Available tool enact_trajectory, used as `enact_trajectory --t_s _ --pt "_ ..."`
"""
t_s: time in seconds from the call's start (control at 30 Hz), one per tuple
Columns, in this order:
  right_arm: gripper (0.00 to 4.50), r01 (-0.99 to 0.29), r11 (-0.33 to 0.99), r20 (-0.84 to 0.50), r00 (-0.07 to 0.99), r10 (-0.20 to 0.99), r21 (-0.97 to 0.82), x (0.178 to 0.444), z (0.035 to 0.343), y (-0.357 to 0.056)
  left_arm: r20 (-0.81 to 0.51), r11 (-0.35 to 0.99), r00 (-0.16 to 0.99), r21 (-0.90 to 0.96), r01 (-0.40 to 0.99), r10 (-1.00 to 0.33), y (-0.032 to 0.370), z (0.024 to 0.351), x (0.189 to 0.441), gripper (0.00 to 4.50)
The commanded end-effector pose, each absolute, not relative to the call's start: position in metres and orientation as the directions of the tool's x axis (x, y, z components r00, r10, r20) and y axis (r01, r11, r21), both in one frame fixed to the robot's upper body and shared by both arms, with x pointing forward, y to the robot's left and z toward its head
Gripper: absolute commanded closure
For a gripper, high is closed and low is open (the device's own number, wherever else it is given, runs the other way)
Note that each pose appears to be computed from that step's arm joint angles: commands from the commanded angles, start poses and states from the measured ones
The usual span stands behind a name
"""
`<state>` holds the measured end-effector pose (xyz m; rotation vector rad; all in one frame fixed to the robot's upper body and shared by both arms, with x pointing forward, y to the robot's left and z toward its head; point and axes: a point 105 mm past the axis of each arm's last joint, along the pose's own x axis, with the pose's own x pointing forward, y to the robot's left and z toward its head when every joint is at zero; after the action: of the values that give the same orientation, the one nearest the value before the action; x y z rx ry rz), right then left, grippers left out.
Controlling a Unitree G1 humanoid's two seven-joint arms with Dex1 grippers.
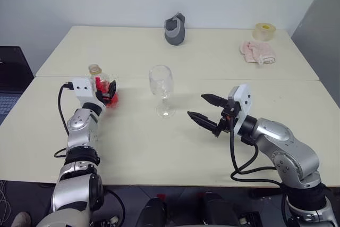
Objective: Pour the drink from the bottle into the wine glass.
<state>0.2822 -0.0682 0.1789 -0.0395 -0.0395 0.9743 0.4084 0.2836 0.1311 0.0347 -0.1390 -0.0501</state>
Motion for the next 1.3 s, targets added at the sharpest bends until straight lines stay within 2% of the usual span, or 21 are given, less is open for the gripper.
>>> enact_trajectory --t_s 0.03,0.1,0.17,0.27,0.63,1.0,1.2,1.3 --pt "0.32 -0.834 0.545 0.058 0.542 0.839 -0.084 0.277 0.192 -0.066 0.194 0.997 0.980 0.067 0.036 -0.049 0.290 0.150 0.409 2.78" --pt "0.32 -0.836 0.543 0.058 0.540 0.840 -0.083 0.277 0.192 -0.066 0.196 0.997 0.979 0.069 0.034 -0.047 0.290 0.151 0.409 3.27" --pt "0.32 -0.837 0.541 0.059 0.538 0.841 -0.083 0.277 0.192 -0.065 0.198 0.997 0.979 0.071 0.032 -0.045 0.291 0.152 0.409 3.51" --pt "0.32 -0.836 0.542 0.060 0.538 0.841 -0.086 0.278 0.192 -0.065 0.205 0.996 0.977 0.080 0.035 -0.051 0.289 0.156 0.409 3.52" --pt "0.32 -0.817 0.566 0.064 0.563 0.824 -0.107 0.298 0.200 -0.060 0.225 0.937 0.940 0.298 0.184 -0.256 0.252 0.201 0.421 3.52" --pt "0.32 -0.821 0.552 0.096 0.543 0.834 -0.145 0.313 0.222 -0.044 0.175 0.706 0.837 0.639 0.304 -0.519 0.210 0.257 0.420 3.52" --pt "0.32 -0.833 0.537 0.130 0.522 0.843 -0.134 0.310 0.234 -0.032 0.111 0.543 0.790 0.782 0.304 -0.602 0.200 0.271 0.417 3.52" --pt "0.32 -0.835 0.539 0.140 0.523 0.840 -0.111 0.310 0.238 -0.028 0.098 0.513 0.776 0.800 0.311 -0.623 0.197 0.273 0.417 3.52"
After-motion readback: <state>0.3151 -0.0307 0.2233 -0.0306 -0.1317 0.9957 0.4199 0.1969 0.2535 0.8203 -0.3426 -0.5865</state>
